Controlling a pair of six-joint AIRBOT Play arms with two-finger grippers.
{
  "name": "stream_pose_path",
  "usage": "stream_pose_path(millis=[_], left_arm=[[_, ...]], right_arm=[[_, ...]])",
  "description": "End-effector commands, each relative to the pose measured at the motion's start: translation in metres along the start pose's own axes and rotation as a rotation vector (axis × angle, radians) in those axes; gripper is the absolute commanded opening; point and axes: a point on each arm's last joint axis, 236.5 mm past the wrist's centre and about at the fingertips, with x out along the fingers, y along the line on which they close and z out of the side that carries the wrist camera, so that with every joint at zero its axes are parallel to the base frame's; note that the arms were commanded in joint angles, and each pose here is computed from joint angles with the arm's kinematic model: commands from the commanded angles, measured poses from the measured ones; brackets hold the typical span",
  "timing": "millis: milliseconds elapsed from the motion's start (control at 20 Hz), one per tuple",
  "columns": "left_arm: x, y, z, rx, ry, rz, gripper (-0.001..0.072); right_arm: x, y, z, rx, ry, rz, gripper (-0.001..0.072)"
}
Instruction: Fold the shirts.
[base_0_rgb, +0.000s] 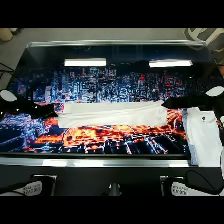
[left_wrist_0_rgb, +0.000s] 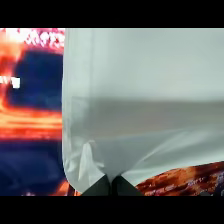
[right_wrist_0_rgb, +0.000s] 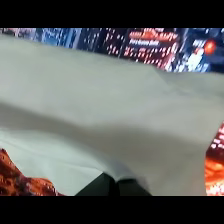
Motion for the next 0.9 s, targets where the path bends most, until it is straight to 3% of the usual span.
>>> stream_pose_path(millis=[0, 150, 200, 250, 300, 350, 550, 850], left_arm=[[0.026, -0.001, 0.033, -0.046, 0.015, -0.051, 0.0028], [0.047, 0.004, 0.045, -0.074, 0.033, -0.069, 0.0036], [0.051, 0.004, 0.046, -0.076, 0.035, -0.07, 0.0154], [0.051, 0.004, 0.047, -0.074, 0.035, -0.07, 0.0453], [0.048, 0.004, 0.049, -0.059, 0.028, -0.067, 0.0615], [0.04, 0.003, 0.051, -0.044, 0.019, -0.067, 0.0625], [-0.003, -0.01, 0.067, 0.004, -0.088, -0.064, 0.0622], [-0.039, -0.058, 0.063, 0.137, -0.173, -0.076, 0.0619]], right_arm=[[0.035, -0.014, 0.027, 0.046, -0.044, 0.019, 0.0023], [0.073, -0.013, 0.005, 0.051, 0.05, 0.049, 0.0028], [0.077, -0.015, 0.003, 0.056, 0.055, 0.049, 0.0084], [0.076, -0.018, 0.004, 0.037, 0.049, 0.045, 0.0294], [0.069, -0.019, 0.004, -0.002, 0.048, 0.052, 0.0632], [0.057, -0.021, 0.0, -0.05, 0.066, 0.059, 0.0704], [0.024, -0.069, -0.063, -0.065, 0.327, -0.082, 0.0716], [0.059, -0.043, -0.054, 0.066, 0.249, 0.101, 0.0717]])
